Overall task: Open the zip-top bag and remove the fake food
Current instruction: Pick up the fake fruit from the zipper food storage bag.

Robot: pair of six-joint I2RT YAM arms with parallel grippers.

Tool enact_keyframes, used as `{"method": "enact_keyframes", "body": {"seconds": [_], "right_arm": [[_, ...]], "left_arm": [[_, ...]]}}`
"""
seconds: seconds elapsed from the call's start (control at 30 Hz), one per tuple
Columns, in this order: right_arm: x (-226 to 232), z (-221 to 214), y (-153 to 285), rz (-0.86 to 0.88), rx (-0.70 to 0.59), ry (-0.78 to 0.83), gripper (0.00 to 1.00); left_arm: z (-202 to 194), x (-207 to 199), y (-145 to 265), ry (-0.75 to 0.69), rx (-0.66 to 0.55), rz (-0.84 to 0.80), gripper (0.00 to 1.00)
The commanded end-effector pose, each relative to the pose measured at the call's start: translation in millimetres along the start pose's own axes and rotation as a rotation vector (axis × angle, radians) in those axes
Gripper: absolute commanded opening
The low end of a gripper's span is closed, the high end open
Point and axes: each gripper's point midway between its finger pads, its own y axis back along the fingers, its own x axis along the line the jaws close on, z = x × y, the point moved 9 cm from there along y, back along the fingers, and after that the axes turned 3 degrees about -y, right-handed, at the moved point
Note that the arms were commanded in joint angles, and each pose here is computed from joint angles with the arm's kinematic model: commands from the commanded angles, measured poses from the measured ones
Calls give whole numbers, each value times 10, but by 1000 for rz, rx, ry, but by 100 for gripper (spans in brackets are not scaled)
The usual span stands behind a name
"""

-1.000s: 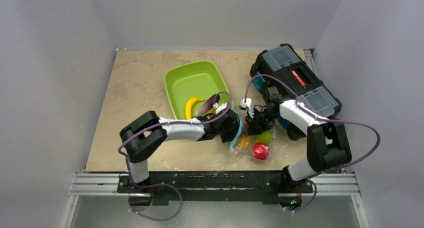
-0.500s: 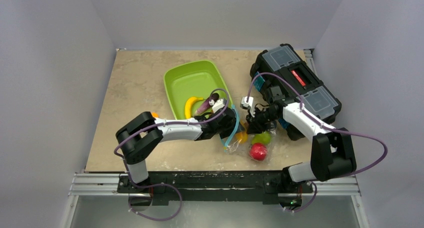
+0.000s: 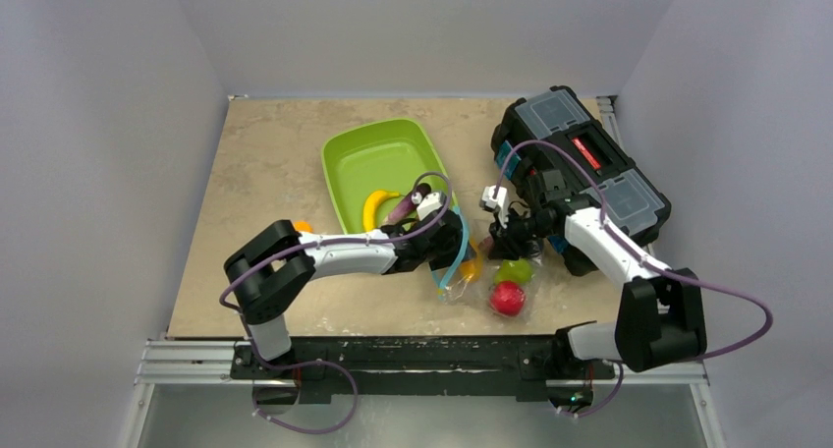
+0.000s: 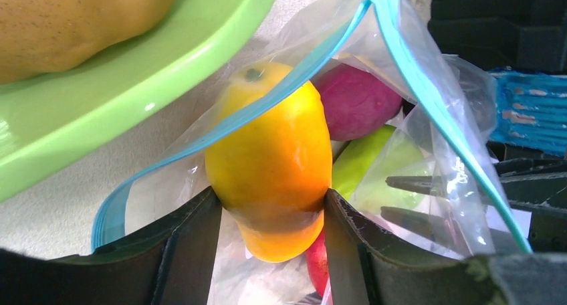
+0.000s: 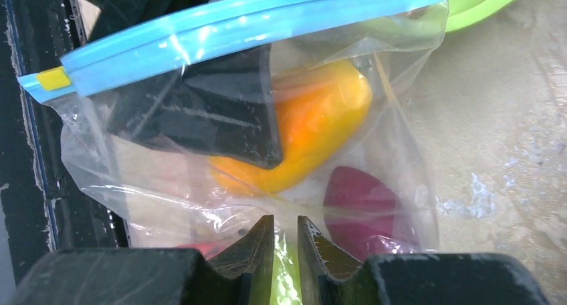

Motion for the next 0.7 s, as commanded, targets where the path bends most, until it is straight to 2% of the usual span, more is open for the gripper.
{"method": "enact_keyframes", "body": {"seconds": [0.0, 0.27, 0.67], "right_arm": [[80, 61, 102, 29, -75, 48, 19], [163, 102, 241, 52, -132, 98, 20], [260, 145, 333, 89, -149, 157, 20]], "left_arm": [[135, -134, 274, -62, -34, -63, 8], [111, -137, 430, -119, 13, -101, 5], [126, -104, 728, -220, 37, -168, 2]]}}
